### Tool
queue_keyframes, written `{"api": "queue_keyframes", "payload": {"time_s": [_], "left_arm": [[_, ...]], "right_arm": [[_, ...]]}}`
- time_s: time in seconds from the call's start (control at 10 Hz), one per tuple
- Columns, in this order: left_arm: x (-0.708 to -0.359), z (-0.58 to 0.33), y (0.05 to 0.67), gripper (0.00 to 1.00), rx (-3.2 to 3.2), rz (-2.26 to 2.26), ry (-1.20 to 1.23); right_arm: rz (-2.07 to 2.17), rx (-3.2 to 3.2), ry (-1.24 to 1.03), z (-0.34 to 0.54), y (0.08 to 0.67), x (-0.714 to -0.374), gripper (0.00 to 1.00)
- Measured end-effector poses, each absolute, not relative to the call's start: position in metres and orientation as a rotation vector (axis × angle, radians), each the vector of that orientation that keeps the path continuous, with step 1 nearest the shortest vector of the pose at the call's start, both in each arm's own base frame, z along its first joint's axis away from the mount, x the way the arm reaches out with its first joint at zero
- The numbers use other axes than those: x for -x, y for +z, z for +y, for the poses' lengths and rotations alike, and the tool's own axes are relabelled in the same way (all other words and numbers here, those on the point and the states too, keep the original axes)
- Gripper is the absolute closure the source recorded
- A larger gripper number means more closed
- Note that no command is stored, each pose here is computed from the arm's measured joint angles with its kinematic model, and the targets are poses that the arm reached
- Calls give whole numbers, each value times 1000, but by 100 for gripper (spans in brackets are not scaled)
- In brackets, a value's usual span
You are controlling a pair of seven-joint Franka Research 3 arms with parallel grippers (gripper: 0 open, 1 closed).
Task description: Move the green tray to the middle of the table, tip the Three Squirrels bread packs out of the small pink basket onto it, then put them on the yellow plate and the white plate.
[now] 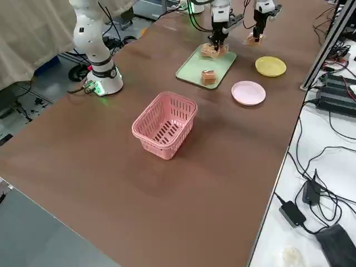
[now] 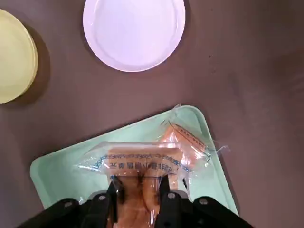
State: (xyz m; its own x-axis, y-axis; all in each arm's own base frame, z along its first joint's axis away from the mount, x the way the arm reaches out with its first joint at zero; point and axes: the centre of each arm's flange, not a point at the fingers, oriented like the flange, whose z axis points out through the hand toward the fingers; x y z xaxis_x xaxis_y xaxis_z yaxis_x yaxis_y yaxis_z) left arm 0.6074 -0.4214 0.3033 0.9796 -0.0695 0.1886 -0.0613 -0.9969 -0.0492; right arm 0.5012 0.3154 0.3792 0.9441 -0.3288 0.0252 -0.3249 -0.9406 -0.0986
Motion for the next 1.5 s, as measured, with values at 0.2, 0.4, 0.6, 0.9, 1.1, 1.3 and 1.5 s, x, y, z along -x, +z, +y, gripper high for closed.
{"api": "queue_keyframes", "payload": {"time_s": [0.2,0.4,0.6,0.9,1.1,1.3,1.5], "left_arm": [[-623,-419,295,41,3083,90,-346],[-635,-420,280,41,3109,99,-447],[-642,-426,272,41,3130,138,-533],[-660,-416,276,41,3119,208,-687],[-666,-415,255,41,3127,230,-786],[-672,-414,233,41,3122,244,-846],[-677,-414,222,38,3114,250,-872]], "right_arm": [[481,2995,-111,302,390,-518,67],[441,2976,-200,266,411,-566,67],[412,2987,-264,254,403,-618,67],[372,3056,-230,275,365,-674,67],[289,3084,-213,281,338,-700,67],[146,3118,-164,300,293,-703,67],[82,3134,-149,316,263,-705,67]]}}
